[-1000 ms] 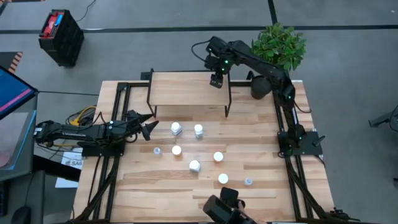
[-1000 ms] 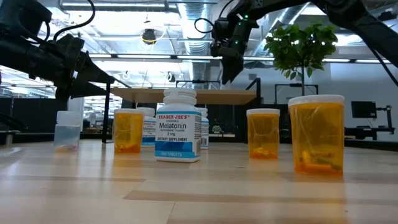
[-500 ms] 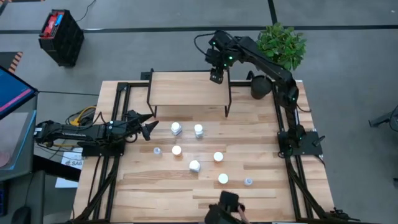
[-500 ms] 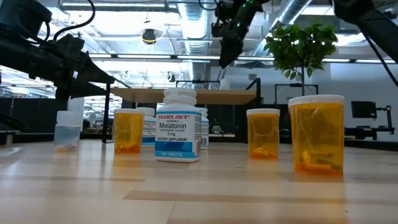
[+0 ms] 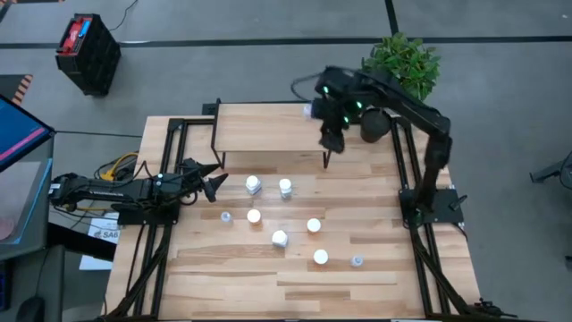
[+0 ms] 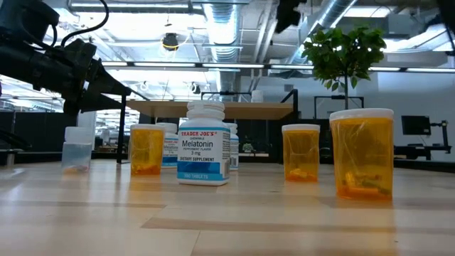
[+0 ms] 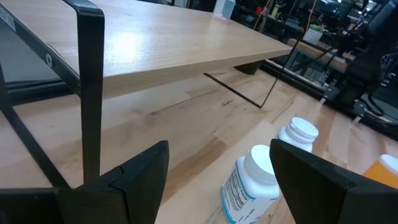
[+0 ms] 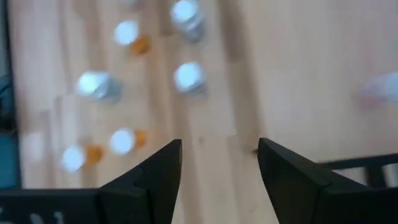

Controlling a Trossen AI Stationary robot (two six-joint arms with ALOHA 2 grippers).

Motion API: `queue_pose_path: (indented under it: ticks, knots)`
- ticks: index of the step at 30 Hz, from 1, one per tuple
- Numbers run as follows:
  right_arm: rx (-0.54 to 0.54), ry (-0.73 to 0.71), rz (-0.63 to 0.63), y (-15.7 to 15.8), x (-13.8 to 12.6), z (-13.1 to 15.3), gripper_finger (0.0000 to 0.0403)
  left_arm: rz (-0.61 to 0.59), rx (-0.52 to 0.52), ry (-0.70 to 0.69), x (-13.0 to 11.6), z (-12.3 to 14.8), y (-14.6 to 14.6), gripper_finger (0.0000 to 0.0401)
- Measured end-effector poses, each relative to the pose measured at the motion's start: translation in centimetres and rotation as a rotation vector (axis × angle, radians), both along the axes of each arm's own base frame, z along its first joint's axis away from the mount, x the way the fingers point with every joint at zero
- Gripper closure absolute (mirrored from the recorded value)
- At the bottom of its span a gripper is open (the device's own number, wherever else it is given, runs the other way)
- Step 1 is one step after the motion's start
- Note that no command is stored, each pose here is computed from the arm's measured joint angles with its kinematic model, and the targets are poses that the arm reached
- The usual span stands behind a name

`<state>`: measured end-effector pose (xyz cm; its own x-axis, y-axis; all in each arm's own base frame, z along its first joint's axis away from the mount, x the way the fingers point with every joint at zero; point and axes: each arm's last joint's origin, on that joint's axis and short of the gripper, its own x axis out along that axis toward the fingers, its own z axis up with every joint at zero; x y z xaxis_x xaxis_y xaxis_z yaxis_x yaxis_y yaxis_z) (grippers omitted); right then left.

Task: Pick and place medicine bottles onto shelf by color
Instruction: Put the bottom transparent pill bottle on the shelf aligned with the other transparent pill bottle

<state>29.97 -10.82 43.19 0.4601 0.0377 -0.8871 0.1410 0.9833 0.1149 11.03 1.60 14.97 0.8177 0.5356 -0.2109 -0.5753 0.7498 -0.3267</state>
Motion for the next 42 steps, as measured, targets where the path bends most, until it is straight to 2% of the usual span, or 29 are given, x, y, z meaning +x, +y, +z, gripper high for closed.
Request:
queue_pose_path:
  ticks: [5,9,11,16,22,29,33,36,38,42]
  knots:
    - [0.008,0.049,0.048,5.0,-2.0,-0.3,0.0171,-0.013,-0.027,-0.014,0.0,0.0,0.0,0.0134]
    - [0.005,0.117,0.035,8.2,-4.2,-1.5,0.0171,-0.045,0.050,0.036,0.0,0.0,-0.1,0.0134]
    - [0.020,0.139,0.028,9.5,-5.1,-2.2,0.0171,-0.127,0.083,0.049,0.2,0.2,-0.3,0.0134]
    - [0.057,0.188,0.003,12.2,-7.5,-3.5,0.0171,-0.293,0.102,0.013,0.6,4.3,-0.7,0.0137]
    - [0.047,0.154,-0.078,14.5,-8.8,-4.6,0.0171,-0.436,0.110,0.356,1.9,8.9,-1.7,0.0153]
    - [0.070,0.161,-0.208,17.2,-9.1,-5.6,0.0171,-0.540,0.097,0.751,5.0,10.3,-3.5,0.0155]
    - [0.106,0.198,-0.281,19.2,-9.4,-7.3,0.0171,-0.575,0.105,0.848,6.7,10.5,-4.3,0.0155]
    - [0.134,0.228,-0.347,20.6,-9.6,-8.8,0.0171,-0.651,0.171,0.885,7.4,10.6,-5.0,0.0155]
    - [0.139,0.255,-0.382,21.7,-9.5,-9.9,0.0171,-0.690,0.197,0.896,7.4,10.8,-5.2,0.0155]
    - [0.116,0.302,-0.386,24.2,-8.9,-12.0,0.0171,-0.691,0.176,0.925,6.6,10.9,-5.3,0.0155]
